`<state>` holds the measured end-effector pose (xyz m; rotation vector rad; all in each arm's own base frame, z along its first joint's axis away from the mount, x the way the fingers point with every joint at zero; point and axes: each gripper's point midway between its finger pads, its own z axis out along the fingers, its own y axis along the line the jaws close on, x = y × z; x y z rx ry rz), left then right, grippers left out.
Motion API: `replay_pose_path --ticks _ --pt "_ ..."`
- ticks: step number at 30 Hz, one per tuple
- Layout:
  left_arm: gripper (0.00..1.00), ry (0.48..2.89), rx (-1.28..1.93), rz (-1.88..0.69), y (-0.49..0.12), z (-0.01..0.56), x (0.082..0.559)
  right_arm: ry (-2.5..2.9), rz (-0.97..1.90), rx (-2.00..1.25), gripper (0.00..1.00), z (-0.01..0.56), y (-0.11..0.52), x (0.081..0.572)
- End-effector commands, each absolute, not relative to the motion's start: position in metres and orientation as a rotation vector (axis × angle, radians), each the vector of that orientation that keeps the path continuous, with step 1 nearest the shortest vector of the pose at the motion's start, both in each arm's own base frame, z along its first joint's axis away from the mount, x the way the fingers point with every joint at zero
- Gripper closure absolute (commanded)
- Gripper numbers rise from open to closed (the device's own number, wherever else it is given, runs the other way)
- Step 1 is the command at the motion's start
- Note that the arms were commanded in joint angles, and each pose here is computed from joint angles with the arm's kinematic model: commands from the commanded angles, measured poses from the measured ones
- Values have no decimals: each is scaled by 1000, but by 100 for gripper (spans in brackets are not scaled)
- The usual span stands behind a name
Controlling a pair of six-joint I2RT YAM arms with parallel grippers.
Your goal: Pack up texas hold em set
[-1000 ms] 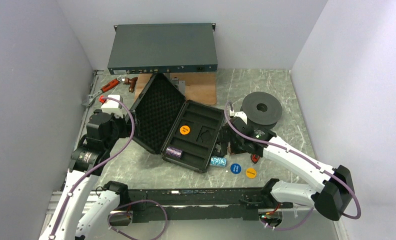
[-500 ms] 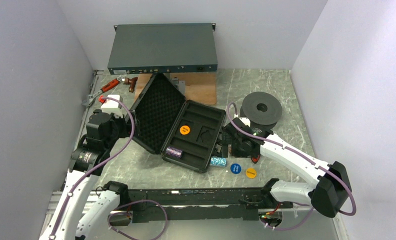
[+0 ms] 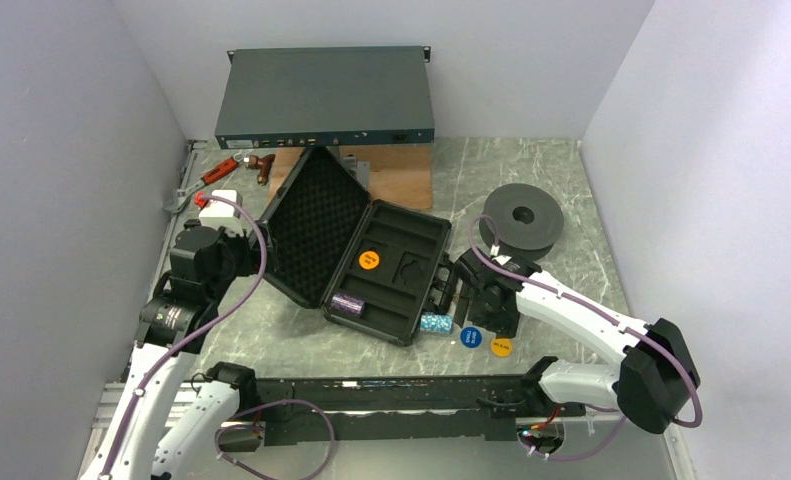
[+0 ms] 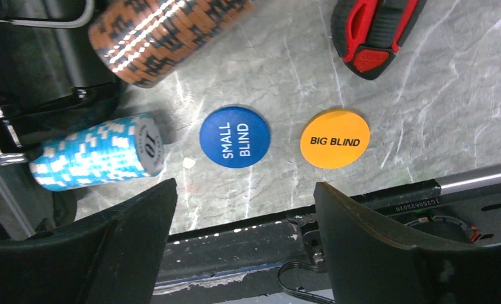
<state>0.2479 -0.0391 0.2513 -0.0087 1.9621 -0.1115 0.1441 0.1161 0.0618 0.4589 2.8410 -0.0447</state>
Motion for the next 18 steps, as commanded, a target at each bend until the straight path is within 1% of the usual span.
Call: replay_pose_path --ticks 1,9,14,18 --pt "1 1927 -6 -116 -39 258 250 2814 12 568 24 61 119 146" --pt "1 1925 -8 -116 -38 259 250 2829 69 586 32 46 126 147" --pt "1 1927 -6 -116 -39 258 250 2835 102 582 34 40 132 149" --pt "1 1929 -4 -118 -39 258 250 2836 66 568 33 35 130 152"
